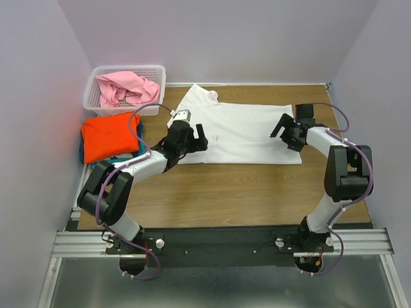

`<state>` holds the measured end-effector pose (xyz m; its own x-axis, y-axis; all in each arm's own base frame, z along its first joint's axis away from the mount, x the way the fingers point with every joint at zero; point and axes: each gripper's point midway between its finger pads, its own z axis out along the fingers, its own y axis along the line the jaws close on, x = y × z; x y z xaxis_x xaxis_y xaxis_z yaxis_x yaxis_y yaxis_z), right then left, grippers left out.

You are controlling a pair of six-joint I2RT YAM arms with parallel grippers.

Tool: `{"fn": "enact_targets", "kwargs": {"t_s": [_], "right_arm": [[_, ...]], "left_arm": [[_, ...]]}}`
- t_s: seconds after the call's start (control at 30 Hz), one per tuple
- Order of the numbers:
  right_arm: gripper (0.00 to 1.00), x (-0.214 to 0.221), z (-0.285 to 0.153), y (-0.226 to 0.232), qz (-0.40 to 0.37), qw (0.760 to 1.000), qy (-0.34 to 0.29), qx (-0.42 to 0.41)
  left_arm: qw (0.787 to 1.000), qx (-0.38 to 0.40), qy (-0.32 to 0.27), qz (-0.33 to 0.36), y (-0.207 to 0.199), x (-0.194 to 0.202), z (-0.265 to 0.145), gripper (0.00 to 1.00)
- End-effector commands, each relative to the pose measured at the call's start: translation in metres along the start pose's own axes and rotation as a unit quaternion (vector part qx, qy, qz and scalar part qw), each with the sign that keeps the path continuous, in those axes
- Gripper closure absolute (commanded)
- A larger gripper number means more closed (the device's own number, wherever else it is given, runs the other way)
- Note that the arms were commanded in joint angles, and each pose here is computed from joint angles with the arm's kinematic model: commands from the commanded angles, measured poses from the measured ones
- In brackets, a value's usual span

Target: Fold and stack the t-shirts

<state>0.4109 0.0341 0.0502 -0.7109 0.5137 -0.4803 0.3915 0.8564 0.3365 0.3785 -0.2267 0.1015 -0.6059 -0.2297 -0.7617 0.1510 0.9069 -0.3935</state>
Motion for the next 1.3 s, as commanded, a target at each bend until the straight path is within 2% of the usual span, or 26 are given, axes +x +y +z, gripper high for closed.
{"fn": "enact_targets", "kwargs": {"t_s": [0.0, 0.3, 0.4, 0.6, 0.73, 0.9, 1.1, 1.27], "right_arm": [[0.0, -0.025, 0.013, 0.002, -0.009, 1.0, -0.026, 0.01], [0.0, -0.025, 0.036, -0.006, -0.023, 0.999, -0.017, 0.033], [0.0, -0.029, 0.031, -0.003, -0.029, 0.999, -0.021, 0.026], [0.0, -0.039, -0.011, 0.018, -0.058, 0.997, -0.05, -0.025], [0.0, -0.008, -0.02, 0.026, -0.096, 0.994, -0.04, -0.024], [0.0, 0.042, -0.004, 0.047, -0.168, 0.985, 0.005, -0.027], [0.0, 0.071, 0.012, 0.065, -0.2, 0.979, 0.035, -0.033], [0.0, 0.088, 0.012, 0.057, -0.202, 0.978, 0.045, -0.017]], "left_arm": [[0.999, -0.025, -0.033, -0.006, 0.008, -0.02, 0.001, 0.01], [0.999, -0.038, -0.021, -0.006, 0.015, -0.019, 0.012, 0.02], [0.999, -0.041, -0.023, -0.005, 0.016, -0.02, 0.013, 0.02], [0.999, -0.029, -0.031, -0.007, 0.009, -0.035, 0.023, 0.02], [0.999, -0.031, -0.019, -0.008, 0.009, -0.029, 0.038, 0.02], [1.0, -0.025, 0.007, -0.009, 0.008, -0.015, 0.051, 0.02], [0.998, -0.033, 0.048, -0.019, 0.019, 0.016, 0.059, 0.02], [0.997, -0.036, 0.062, -0.03, 0.024, 0.031, 0.05, 0.02]]}}
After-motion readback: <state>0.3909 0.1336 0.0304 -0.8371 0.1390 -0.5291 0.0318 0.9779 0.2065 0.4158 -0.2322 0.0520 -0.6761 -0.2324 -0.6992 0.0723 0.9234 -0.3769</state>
